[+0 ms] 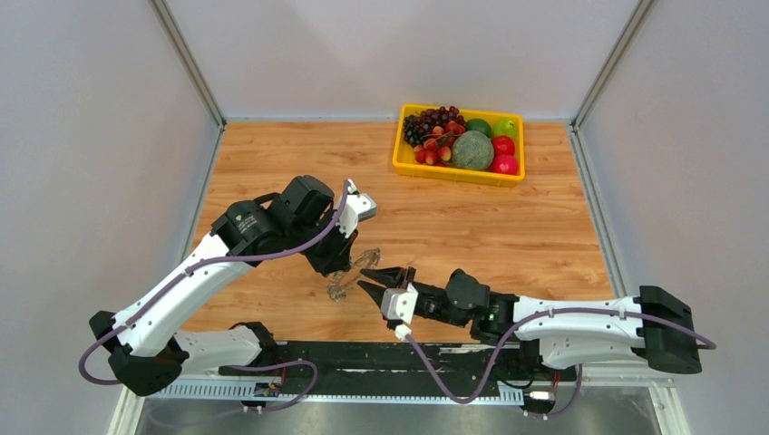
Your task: Remove the keys from the keyring
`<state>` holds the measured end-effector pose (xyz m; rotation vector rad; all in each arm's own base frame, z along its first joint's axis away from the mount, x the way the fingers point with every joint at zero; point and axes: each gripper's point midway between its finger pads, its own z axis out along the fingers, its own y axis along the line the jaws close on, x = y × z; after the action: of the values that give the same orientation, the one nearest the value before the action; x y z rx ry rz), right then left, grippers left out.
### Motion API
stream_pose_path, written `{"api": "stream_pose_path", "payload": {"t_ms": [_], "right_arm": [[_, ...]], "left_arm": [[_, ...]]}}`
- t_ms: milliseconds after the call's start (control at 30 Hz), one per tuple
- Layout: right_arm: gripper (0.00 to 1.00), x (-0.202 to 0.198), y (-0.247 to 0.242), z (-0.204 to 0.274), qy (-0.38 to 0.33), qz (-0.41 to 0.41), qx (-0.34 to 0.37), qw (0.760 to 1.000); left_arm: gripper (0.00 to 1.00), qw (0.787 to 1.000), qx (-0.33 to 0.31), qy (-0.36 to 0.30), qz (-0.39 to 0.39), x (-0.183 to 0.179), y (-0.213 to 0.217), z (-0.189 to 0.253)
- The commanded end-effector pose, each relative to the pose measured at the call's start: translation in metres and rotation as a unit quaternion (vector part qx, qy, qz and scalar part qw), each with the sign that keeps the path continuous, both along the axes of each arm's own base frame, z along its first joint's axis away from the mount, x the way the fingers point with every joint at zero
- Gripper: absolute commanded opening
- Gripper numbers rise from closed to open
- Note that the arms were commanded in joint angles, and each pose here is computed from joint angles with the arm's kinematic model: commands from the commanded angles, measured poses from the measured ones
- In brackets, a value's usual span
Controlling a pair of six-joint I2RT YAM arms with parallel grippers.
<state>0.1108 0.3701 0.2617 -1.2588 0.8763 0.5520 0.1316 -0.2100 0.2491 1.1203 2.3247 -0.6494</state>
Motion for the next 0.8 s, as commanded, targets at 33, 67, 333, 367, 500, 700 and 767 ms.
{"api": "stream_pose_path", "payload": {"t_ms": [33,67,333,367,500,700,767], "right_arm": [[0.28,-0.017,0.004,0.021,0.125,0.051,0.058,0.989],[0.28,-0.014,0.005,0.025,0.134,0.051,0.061,0.988],[0.27,0.006,0.003,0.032,0.174,0.055,0.066,0.981],[0.27,0.007,0.003,0.033,0.176,0.057,0.067,0.980],[0.27,0.010,0.006,0.033,0.179,0.061,0.064,0.980],[0.27,0.012,0.013,0.029,0.182,0.064,0.059,0.979],[0.27,0.013,0.014,0.029,0.182,0.065,0.060,0.979]], "left_arm": [[0.00,0.998,-0.043,-0.046,-0.008,0.007,-0.007,0.028],[0.00,0.998,-0.043,-0.045,-0.009,0.007,-0.008,0.028],[0.00,0.997,-0.050,-0.050,-0.012,0.007,-0.009,0.032],[0.00,0.997,-0.050,-0.050,-0.013,0.007,-0.009,0.032],[0.00,0.997,-0.051,-0.050,-0.013,0.007,-0.009,0.033],[0.00,0.997,-0.053,-0.052,-0.013,0.006,-0.009,0.035],[0.00,0.997,-0.054,-0.052,-0.013,0.006,-0.009,0.036]]}}
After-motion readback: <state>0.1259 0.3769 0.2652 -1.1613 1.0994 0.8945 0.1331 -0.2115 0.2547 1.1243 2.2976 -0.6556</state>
